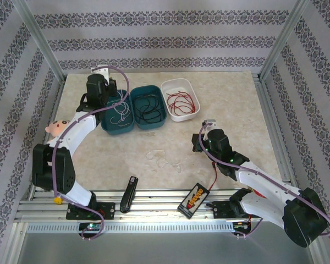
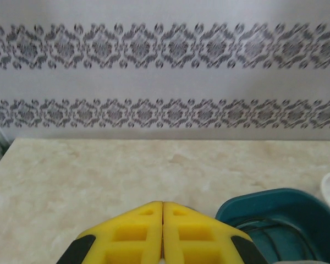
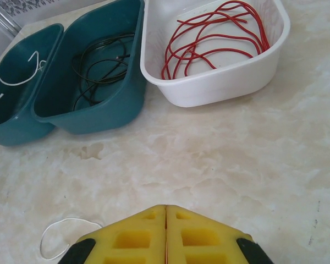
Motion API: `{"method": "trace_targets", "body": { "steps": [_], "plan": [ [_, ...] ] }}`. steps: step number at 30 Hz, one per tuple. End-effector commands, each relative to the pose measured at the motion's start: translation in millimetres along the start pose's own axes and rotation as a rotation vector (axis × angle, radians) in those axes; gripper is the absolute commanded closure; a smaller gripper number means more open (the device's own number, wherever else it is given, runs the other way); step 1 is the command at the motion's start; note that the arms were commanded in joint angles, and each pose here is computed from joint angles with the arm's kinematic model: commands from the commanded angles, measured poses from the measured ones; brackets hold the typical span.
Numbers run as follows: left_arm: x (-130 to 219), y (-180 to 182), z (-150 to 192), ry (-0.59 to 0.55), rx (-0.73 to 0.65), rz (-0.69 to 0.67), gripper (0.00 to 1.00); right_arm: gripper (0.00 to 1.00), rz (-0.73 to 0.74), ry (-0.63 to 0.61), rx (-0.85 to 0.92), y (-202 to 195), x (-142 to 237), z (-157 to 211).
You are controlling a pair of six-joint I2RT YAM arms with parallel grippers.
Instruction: Untangle the cables
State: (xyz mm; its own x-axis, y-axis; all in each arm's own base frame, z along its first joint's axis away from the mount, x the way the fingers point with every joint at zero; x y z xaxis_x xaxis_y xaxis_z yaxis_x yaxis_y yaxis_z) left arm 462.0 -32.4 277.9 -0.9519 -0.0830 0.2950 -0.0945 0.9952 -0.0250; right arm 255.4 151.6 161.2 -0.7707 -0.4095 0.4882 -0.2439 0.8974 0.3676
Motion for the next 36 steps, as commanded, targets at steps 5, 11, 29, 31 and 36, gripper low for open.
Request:
{"method": "trace_targets", "body": {
  "steps": [5,11,29,31,36],
  "plan": [
    [-30,18,40,0.086,0.034,-0.081,1.00,0.92,0.008,-0.027,0.023,4,6,-13],
    [-48,18,72,0.190,0.048,-0.088,1.00,0.92,0.007,-0.027,0.025,6,8,-15],
    [-20,5,68,0.326,0.121,-0.001,0.34,0.83,0.029,-0.056,0.049,7,13,-28],
    [-8,-8,67,0.331,0.138,0.078,0.35,0.79,0.041,-0.065,0.047,6,15,-30],
    [34,-62,84,0.382,0.063,0.269,0.34,0.65,0.111,-0.087,0.031,-3,21,-36]
  ]
}}
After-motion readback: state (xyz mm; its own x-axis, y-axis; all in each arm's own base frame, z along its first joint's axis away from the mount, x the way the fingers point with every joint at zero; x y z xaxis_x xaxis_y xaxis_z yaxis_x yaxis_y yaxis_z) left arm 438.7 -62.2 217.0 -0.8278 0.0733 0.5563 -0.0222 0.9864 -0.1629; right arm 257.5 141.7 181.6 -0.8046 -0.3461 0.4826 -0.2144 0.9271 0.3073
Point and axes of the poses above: each hand's point on the last joint's axis, 136 mm out from that joint toward the fingers, its own x axis back along the fingers, its own y axis along the line the jaws close on, z = x × y, the point moved 4 cm from there along x, back along the fingers, and after that the axes turned 1 degree about x, right-handed, at the moved point
